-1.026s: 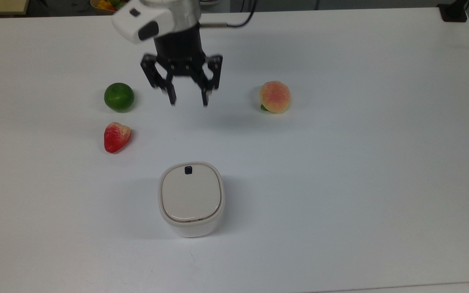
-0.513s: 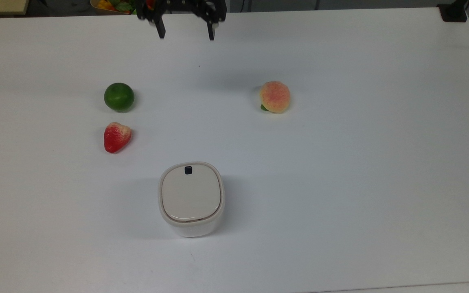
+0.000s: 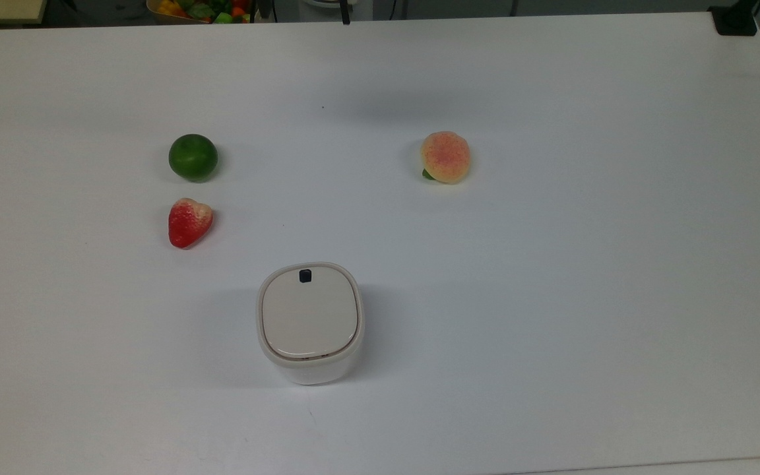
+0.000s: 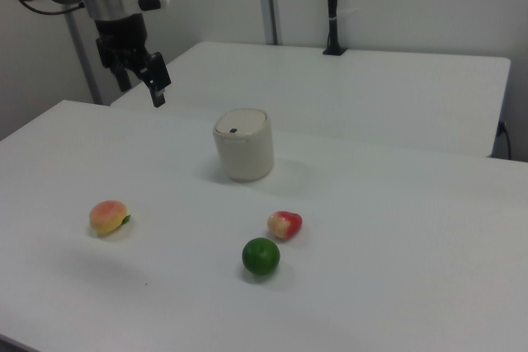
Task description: Close garbage bin
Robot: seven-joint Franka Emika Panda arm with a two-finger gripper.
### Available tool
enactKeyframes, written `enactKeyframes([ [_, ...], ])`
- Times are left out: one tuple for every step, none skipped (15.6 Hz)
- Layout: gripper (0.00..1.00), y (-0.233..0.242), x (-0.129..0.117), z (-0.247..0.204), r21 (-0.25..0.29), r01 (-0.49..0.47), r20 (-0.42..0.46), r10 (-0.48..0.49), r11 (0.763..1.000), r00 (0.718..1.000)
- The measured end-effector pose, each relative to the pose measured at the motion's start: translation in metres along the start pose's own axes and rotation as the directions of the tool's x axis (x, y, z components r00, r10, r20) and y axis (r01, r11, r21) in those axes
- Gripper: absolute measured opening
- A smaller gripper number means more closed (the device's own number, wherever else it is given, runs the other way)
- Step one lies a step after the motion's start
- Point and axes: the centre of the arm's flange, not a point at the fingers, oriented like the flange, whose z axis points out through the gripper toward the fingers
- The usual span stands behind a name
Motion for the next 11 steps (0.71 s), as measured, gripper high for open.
enactKeyframes([
  [1.00, 0.0003, -0.0028, -0.0026, 0.001, 0.004, -0.003, -0.004, 1.000, 1.000],
  [1.00, 0.0006, -0.0050, -0.0046, 0.002, 0.017, -0.005, -0.017, 1.000, 1.000],
  [1.00, 0.0008, -0.0070, -0.0049, 0.002, 0.041, -0.004, -0.041, 0.999, 0.999],
  [1.00, 0.0011, -0.0082, -0.0042, 0.001, 0.067, -0.003, -0.067, 0.998, 0.998],
  [1.00, 0.0014, -0.0088, -0.0036, 0.002, 0.091, -0.005, -0.091, 0.996, 0.996],
  [1.00, 0.0018, -0.0090, -0.0037, 0.002, 0.114, -0.009, -0.114, 0.993, 0.993],
  [1.00, 0.0026, -0.0093, -0.0041, 0.002, 0.130, -0.013, -0.130, 0.992, 0.991],
  [1.00, 0.0037, -0.0097, -0.0043, 0.002, 0.140, -0.015, -0.140, 0.990, 0.990],
  [1.00, 0.0048, -0.0100, -0.0042, 0.001, 0.144, -0.015, -0.144, 0.990, 0.989],
  [1.00, 0.0055, -0.0101, -0.0038, 0.001, 0.147, -0.015, -0.147, 0.989, 0.989],
  [1.00, 0.0058, -0.0100, -0.0035, 0.001, 0.148, -0.014, -0.148, 0.989, 0.989],
])
